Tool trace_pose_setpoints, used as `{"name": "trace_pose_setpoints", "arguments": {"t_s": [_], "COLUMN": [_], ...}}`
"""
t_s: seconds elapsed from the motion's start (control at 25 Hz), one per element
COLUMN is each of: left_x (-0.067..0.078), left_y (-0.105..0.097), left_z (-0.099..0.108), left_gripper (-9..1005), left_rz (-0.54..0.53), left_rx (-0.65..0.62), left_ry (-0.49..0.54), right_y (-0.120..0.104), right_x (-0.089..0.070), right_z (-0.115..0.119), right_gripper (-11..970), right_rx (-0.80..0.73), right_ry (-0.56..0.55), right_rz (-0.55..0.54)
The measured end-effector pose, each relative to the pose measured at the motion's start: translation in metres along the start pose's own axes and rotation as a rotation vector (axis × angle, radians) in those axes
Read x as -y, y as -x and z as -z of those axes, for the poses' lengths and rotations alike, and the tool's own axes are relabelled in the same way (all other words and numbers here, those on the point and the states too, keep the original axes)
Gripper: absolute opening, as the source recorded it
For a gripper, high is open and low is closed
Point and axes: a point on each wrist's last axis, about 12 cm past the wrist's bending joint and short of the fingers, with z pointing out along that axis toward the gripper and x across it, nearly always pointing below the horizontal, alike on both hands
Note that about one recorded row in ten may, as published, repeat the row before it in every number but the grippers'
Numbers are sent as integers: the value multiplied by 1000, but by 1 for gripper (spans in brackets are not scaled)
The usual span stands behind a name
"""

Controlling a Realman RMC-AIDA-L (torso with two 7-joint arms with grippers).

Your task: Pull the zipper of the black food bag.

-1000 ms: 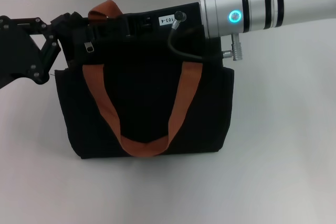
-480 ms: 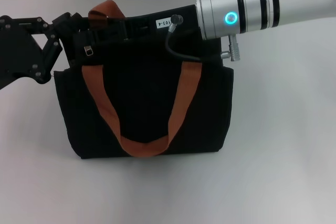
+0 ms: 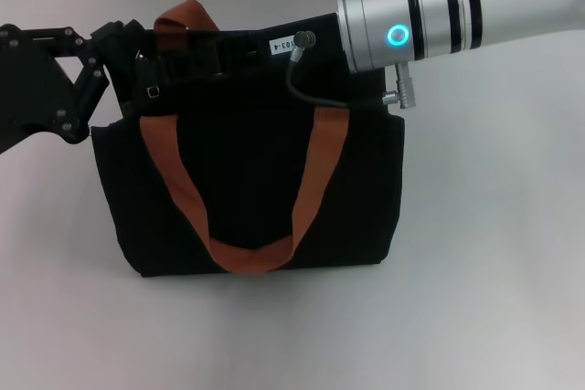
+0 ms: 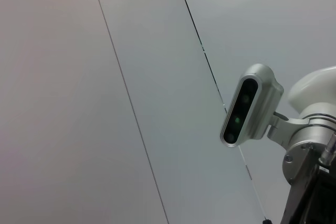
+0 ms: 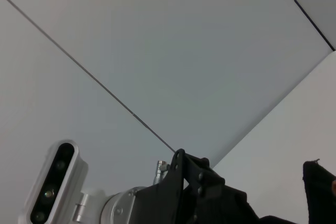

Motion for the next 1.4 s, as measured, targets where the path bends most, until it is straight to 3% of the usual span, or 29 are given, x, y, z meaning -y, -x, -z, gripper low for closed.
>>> {"name": "trace_pose_setpoints", "arguments": {"t_s": [0.44,1.04,1.4], "left_x": [1,5,8], "left_y": [-1,-4,-6], "left_z": [0,13,22], "left_gripper": [14,14,14], "left_rz": [8,13,20], "left_rx": [3,-15,-29], "left_ry": [1,54,101], "right_y": [-1,-3,-4], "right_x": [-1,1,-1], "right_z": [-3,2,3], "right_gripper": [87,-3,-1], "right_rx": [-19,-6,-8], "right_ry": [-2,-28,-29], "right_rz": [12,66,100]}}
